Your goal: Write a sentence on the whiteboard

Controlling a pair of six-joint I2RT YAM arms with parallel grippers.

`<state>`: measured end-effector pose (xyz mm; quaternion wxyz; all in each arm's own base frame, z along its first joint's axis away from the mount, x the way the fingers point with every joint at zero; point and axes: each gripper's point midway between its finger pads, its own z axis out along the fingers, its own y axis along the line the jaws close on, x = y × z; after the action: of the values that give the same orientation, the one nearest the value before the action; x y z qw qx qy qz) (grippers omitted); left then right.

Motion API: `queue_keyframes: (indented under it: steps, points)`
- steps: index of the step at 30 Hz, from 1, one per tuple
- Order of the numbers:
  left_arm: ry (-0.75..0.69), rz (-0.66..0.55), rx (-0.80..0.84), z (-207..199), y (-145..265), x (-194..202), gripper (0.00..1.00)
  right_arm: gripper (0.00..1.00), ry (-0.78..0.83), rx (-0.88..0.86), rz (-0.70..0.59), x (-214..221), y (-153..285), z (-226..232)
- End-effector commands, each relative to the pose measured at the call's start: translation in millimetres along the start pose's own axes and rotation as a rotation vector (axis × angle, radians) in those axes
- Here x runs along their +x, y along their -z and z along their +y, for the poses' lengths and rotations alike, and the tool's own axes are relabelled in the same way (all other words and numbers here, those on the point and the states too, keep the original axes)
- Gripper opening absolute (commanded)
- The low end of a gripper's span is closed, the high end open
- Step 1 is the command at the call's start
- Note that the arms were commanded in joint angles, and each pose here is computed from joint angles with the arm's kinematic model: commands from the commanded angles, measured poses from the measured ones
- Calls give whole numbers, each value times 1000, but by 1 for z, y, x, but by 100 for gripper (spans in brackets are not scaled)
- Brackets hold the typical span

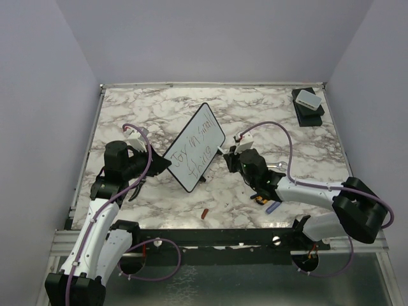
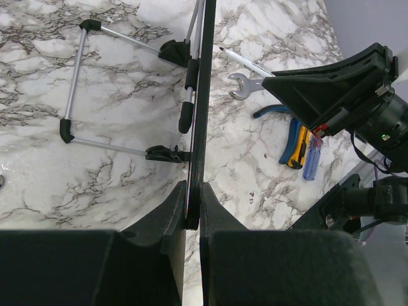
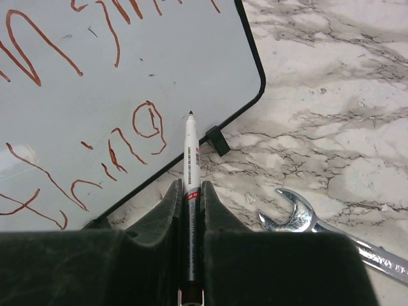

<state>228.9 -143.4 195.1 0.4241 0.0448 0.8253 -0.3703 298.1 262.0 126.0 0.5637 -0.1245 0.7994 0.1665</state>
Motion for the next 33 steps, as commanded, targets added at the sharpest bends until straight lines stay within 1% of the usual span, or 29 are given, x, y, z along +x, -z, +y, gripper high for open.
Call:
queue_keyframes:
  steps: [1, 6, 15, 28, 33]
  points:
    - [31, 8, -8, 1, 0, 4, 2, 1, 12, -46, -53, -20, -9, 11]
    - [32, 10, -7, 1, 0, 5, 1, 1, 22, -59, -67, -26, -14, 14]
    - [31, 9, -7, 0, 0, 4, 1, 1, 33, -72, -61, -26, -23, 18]
    - [32, 10, -6, 0, 0, 5, 0, 1, 39, -110, -30, -16, -25, 24]
    - [32, 11, -6, 0, 0, 5, 0, 1, 35, -114, -3, -6, -25, 24]
